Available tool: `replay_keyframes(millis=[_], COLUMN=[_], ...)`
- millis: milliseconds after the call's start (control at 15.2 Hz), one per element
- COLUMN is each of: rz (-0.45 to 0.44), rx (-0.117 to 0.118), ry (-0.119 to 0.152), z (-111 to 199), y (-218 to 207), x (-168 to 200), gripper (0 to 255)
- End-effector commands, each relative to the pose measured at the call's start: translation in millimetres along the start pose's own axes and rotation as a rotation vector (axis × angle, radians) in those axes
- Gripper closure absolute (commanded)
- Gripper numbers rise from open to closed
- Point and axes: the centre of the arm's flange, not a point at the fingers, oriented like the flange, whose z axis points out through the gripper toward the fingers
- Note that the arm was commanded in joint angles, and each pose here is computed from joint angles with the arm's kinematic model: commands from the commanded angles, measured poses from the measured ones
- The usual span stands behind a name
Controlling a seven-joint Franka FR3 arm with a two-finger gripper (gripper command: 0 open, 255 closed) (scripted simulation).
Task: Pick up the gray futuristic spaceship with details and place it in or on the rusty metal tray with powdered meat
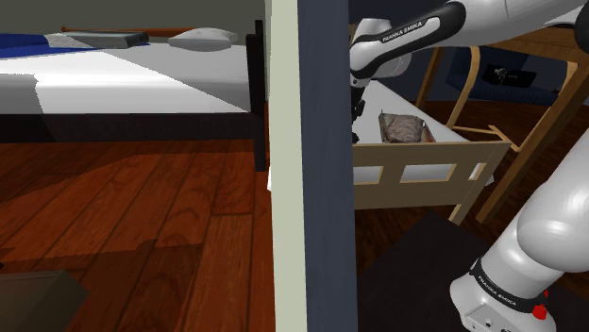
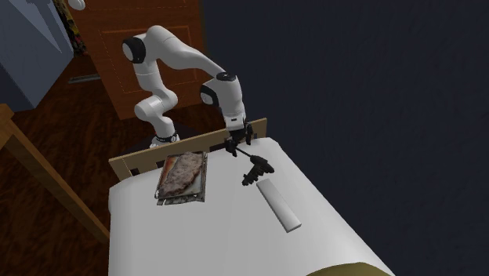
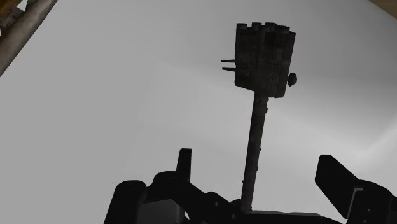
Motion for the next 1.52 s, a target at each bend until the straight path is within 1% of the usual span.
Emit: replay_keyframes(millis=[0, 528, 594, 1188, 1452], rz=[0.000, 0.000, 0.000, 0.000, 0.000], rx=[0.000, 0.000, 0.000, 0.000, 0.000], ry=[0.001, 0.001, 0.001, 0.001, 0.001], z=[12, 15, 15, 15, -6], y=[-1, -1, -1, -1, -3], x=[0, 0, 0, 0, 2], gripper=[0, 0, 255, 255, 255])
